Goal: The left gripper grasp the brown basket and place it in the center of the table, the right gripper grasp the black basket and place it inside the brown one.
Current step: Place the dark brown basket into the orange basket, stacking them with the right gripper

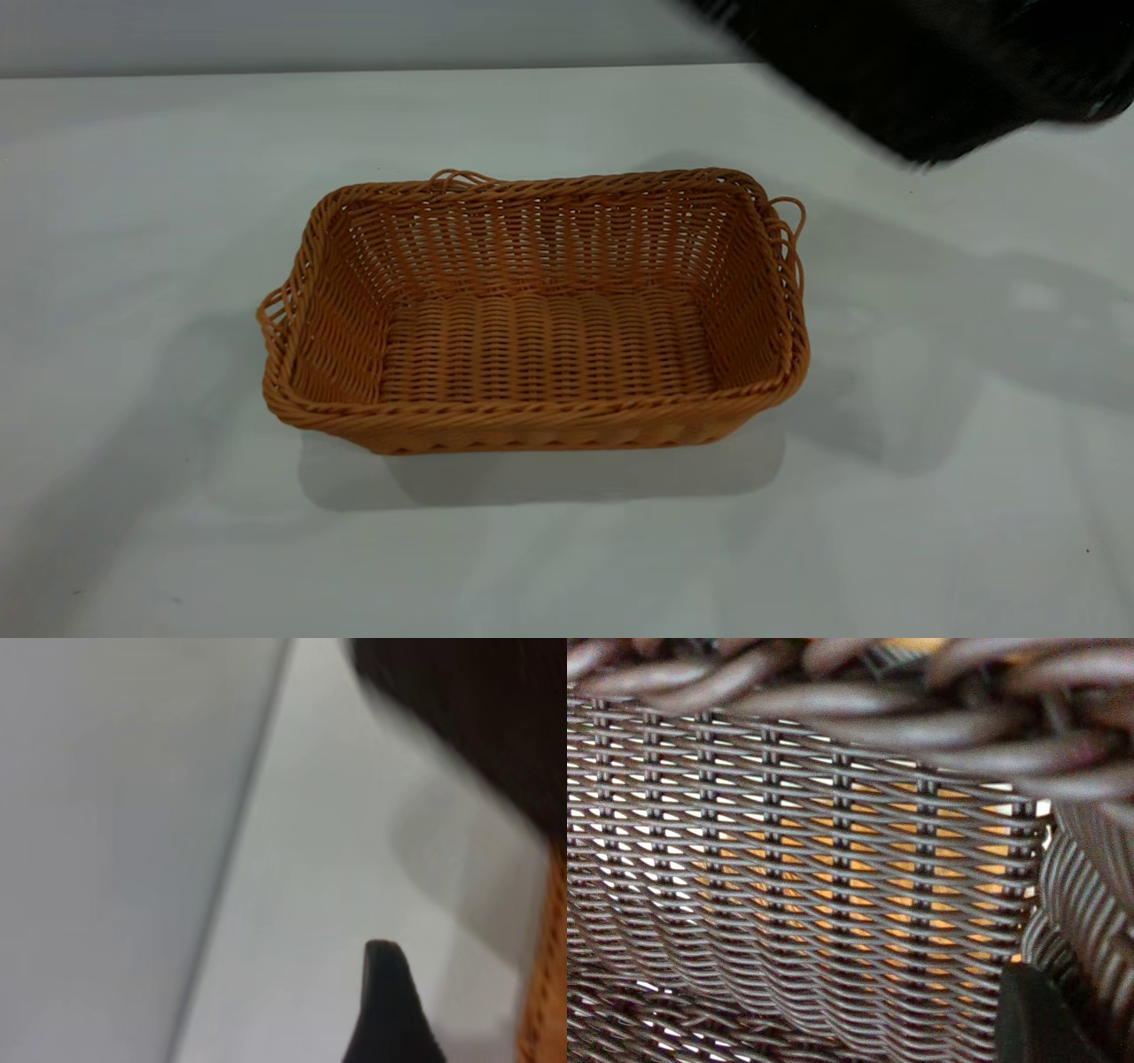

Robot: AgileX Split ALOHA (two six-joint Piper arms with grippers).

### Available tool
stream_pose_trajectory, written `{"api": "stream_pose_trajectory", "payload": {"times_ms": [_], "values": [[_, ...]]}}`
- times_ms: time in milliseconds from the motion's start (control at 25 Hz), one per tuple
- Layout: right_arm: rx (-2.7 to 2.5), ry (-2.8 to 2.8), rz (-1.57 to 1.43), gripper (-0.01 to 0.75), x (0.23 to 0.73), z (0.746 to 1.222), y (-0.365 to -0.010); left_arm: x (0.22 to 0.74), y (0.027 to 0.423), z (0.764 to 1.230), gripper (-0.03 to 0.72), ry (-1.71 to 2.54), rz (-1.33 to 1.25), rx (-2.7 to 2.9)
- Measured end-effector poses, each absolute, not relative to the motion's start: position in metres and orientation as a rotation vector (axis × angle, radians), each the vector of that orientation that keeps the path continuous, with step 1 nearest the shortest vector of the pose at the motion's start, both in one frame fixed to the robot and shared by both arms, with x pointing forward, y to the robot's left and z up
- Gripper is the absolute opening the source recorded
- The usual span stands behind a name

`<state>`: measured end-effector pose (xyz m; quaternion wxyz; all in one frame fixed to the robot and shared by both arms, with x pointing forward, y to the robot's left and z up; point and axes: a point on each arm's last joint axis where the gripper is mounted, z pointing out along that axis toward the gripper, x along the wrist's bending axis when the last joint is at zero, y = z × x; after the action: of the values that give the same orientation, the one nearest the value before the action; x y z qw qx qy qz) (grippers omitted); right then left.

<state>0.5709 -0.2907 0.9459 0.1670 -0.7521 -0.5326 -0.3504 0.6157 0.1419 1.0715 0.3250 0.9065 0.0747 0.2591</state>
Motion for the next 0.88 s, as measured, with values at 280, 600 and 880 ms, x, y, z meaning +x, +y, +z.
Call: {"api": "stream_pose_trajectory", "payload": {"times_ms": [280,600,880], "values": [[-1.965,-1.918,-0.726,0.085,0.574,0.927,-0.209,0.590,0.150,1.127,0.437,0.165,0.820,2.270],[-1.886,-2.080,-0.518,0.085,0.609,0.896,-0.161,0.583,0.151,1.133,0.437,0.155,0.797,2.260],[-1.919,-2.042,-0.463,0.085,0.617,0.874,-0.159,0.581,0.148,1.134,0.437,0.177,0.748,2.235]]}}
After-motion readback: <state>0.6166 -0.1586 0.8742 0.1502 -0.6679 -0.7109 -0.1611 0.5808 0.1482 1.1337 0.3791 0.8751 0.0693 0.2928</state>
